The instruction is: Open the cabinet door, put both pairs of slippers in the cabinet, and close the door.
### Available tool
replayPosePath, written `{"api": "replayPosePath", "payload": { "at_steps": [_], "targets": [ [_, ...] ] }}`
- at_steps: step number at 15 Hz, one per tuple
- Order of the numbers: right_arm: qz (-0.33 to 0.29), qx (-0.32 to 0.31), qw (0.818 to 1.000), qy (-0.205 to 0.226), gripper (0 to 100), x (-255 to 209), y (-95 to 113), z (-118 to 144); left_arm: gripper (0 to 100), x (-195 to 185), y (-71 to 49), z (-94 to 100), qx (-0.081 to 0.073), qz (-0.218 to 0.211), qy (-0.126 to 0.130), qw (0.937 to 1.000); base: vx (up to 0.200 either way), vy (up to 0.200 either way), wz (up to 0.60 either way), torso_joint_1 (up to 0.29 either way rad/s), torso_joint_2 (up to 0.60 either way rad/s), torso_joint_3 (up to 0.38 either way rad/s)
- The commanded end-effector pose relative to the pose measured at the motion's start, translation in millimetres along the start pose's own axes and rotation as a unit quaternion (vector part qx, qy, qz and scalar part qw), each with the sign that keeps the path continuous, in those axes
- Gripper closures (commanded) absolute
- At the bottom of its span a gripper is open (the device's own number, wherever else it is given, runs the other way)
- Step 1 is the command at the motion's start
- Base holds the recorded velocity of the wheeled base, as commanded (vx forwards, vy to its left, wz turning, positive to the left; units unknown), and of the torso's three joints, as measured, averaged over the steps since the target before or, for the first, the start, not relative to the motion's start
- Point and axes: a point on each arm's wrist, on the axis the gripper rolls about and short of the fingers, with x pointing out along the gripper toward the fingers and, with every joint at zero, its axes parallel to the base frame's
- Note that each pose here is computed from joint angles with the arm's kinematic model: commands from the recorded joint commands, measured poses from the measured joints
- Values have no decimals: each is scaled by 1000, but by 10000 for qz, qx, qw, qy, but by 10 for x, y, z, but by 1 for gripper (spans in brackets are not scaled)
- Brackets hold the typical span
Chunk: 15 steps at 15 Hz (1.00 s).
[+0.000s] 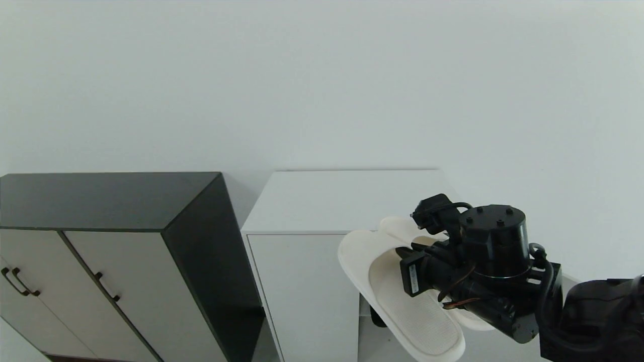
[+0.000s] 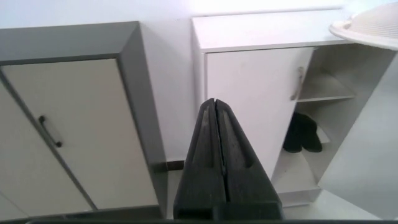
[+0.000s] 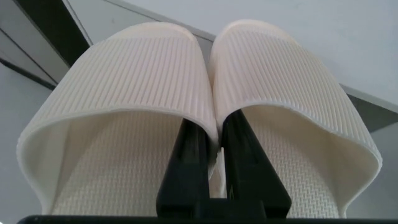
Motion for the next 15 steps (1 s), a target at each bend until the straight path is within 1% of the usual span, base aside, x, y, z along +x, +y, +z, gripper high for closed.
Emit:
{"api": "replayPosePath", "payload": {
  "at_steps": [1,4,8,12,15],
  "targets": [
    [38,-7,10000,-12,100,-23,13,1,100,0,0,0,0,2,-1,10000,0,-200,0,7,2,2],
    [85,-36,9999,47,100,-32,28,-34,100,0,0,0,0,2,-1,10000,0,-200,0,4,1,4],
    [184,-75,9997,123,100,-58,47,-80,100,0,0,0,0,2,-1,10000,0,0,0,0,0,0],
    [777,-150,9965,265,100,-168,55,-151,100,0,0,0,0,2,-1,10000,0,0,0,0,0,0],
    [763,-288,9962,291,100,-167,48,-172,100,0,0,0,0,2,-1,10000,0,0,0,0,0,0]
  ]
}}
